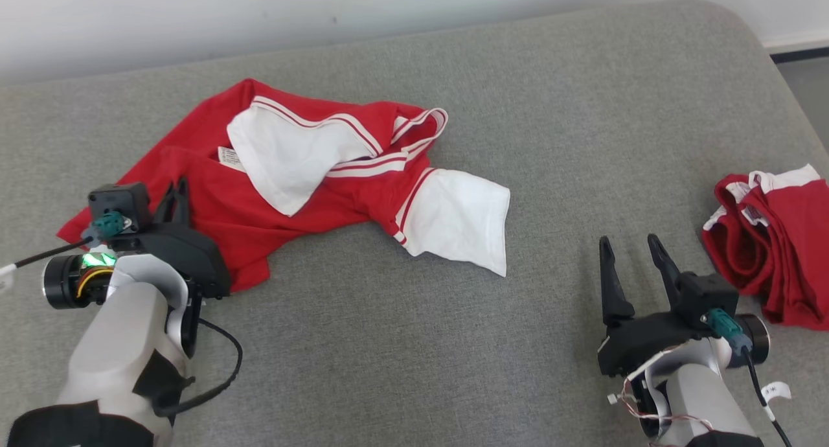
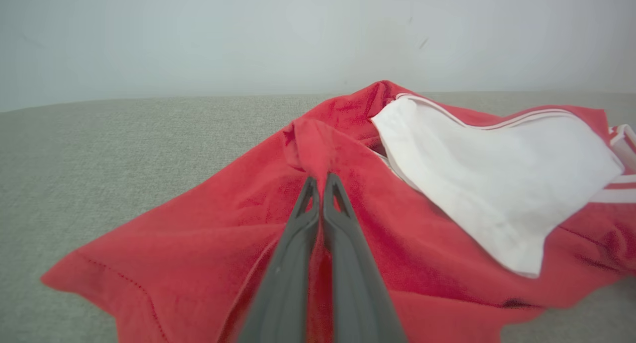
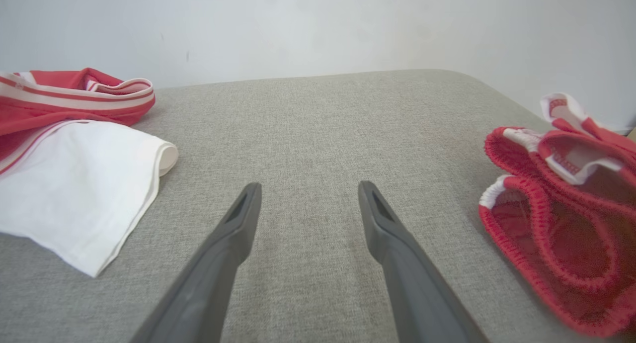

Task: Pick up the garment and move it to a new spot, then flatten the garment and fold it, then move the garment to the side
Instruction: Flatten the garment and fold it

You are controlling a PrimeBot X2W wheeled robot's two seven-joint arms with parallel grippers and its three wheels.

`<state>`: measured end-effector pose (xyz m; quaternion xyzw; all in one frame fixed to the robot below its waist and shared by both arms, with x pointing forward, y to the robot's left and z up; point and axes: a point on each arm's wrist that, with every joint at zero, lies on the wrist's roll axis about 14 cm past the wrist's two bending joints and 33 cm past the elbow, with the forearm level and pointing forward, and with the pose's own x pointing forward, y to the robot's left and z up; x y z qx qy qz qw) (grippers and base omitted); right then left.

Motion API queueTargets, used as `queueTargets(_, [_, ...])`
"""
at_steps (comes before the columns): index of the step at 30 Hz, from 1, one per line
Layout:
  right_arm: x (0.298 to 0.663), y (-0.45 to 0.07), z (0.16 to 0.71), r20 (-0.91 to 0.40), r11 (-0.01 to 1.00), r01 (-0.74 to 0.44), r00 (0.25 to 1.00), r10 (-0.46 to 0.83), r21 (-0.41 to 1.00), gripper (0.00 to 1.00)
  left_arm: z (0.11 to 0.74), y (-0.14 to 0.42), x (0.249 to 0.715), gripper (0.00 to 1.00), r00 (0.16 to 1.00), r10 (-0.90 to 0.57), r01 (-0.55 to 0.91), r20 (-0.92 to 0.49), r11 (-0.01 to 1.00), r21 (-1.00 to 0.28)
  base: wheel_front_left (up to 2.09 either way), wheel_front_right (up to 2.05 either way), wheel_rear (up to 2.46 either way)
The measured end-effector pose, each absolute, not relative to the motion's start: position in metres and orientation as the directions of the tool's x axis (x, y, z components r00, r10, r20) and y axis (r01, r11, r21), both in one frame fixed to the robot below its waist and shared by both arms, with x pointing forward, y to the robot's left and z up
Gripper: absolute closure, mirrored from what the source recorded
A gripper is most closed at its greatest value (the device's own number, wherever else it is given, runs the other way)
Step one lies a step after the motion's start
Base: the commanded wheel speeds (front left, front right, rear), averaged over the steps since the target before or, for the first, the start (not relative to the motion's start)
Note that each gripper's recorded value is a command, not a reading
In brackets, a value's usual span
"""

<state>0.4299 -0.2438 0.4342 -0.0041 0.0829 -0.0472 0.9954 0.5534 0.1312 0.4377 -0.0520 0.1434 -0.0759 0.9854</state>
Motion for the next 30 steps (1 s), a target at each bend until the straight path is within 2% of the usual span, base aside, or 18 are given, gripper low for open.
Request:
queueTargets(9, [0.418,-0.232,0.442,-0.15,0.997,0.075,0.986,-0.073,0.009,0.0,0.486,0.115,0.528,1.0,0.965,-0.239,0.235,-0.112,0.971,-0.046,0.0,0.0,0.0])
queueTargets(13, [0.41,-0.223,0.445,-0.145,0.998,0.059,0.988,-0.055,0.028,0.0,0.497,0.111,0.496,1.0,0.964,-0.261,0.259,-0.053,0.965,-0.045,0.0,0.0,0.0])
queueTargets(22, [0.401,-0.2,0.463,-0.096,0.997,0.005,0.995,0.001,0.071,0.0,0.487,0.12,0.411,1.0,0.962,-0.27,0.268,-0.033,0.962,-0.054,0.0,0.0,0.0])
queueTargets(30, [0.397,-0.181,0.473,-0.068,0.995,-0.043,0.996,0.05,0.091,0.0,0.461,0.159,0.364,1.0,0.98,-0.174,0.172,-0.094,0.985,-0.035,0.0,0.0,0.0])
